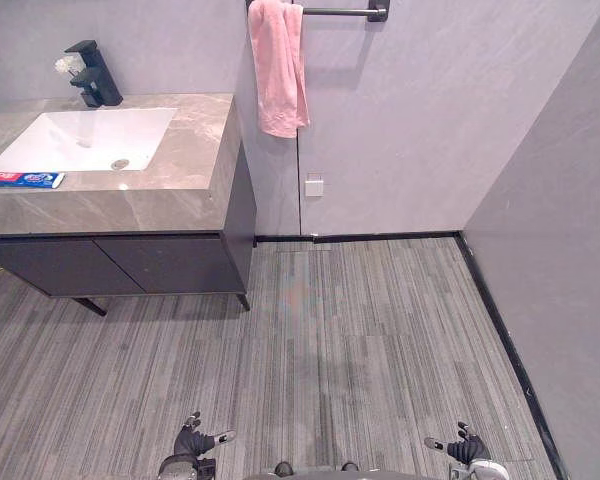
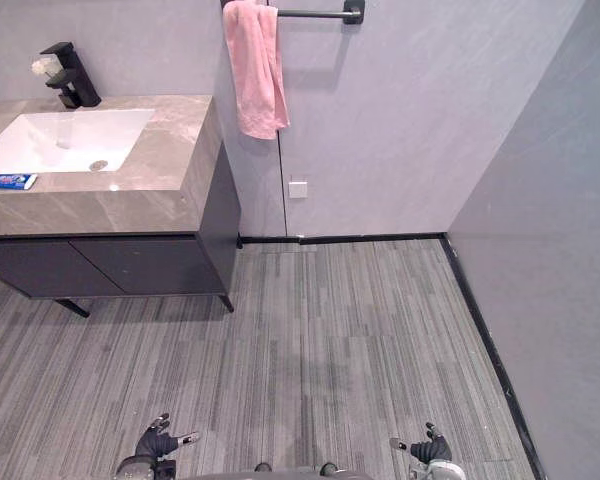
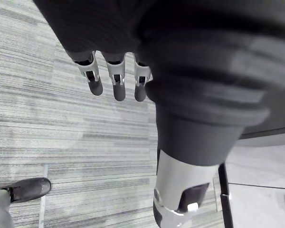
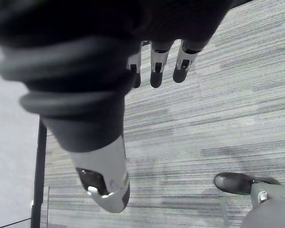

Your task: Organize washtable

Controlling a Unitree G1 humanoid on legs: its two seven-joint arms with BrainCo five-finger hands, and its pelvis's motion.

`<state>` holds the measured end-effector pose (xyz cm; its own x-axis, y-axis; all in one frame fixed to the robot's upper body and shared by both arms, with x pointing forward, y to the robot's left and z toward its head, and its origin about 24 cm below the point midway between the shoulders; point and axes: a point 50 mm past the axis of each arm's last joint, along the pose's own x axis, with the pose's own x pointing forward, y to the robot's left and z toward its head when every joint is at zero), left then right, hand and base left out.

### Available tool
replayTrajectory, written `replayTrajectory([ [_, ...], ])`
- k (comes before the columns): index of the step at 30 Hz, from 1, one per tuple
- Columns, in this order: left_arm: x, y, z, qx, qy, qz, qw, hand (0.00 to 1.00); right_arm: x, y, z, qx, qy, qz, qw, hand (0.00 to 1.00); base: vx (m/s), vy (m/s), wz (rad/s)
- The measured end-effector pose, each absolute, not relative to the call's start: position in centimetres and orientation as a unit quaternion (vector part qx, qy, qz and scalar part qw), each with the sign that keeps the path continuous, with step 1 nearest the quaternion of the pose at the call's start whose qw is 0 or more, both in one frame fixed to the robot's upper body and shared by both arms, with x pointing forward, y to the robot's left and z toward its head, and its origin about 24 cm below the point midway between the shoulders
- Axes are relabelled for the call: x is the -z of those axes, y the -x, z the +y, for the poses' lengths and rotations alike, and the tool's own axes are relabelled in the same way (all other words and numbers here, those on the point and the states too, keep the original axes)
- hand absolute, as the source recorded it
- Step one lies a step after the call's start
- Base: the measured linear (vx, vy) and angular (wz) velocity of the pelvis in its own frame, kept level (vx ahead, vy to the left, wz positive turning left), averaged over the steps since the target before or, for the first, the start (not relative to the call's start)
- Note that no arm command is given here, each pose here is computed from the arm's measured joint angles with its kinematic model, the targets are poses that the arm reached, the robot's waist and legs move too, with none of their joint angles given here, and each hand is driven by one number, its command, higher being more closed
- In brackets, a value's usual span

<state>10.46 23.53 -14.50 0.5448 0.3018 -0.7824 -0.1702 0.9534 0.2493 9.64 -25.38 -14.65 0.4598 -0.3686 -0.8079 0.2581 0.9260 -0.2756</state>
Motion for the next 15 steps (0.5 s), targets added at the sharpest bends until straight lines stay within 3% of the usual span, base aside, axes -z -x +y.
replayTrajectory([
  [15,14.63,-10.18,23.48,-0.133,-0.072,0.463,0.873,0.00,14.68,-9.56,-25.37,0.184,0.057,0.487,0.852,0.00,-0.01,-0.009,-0.02],
])
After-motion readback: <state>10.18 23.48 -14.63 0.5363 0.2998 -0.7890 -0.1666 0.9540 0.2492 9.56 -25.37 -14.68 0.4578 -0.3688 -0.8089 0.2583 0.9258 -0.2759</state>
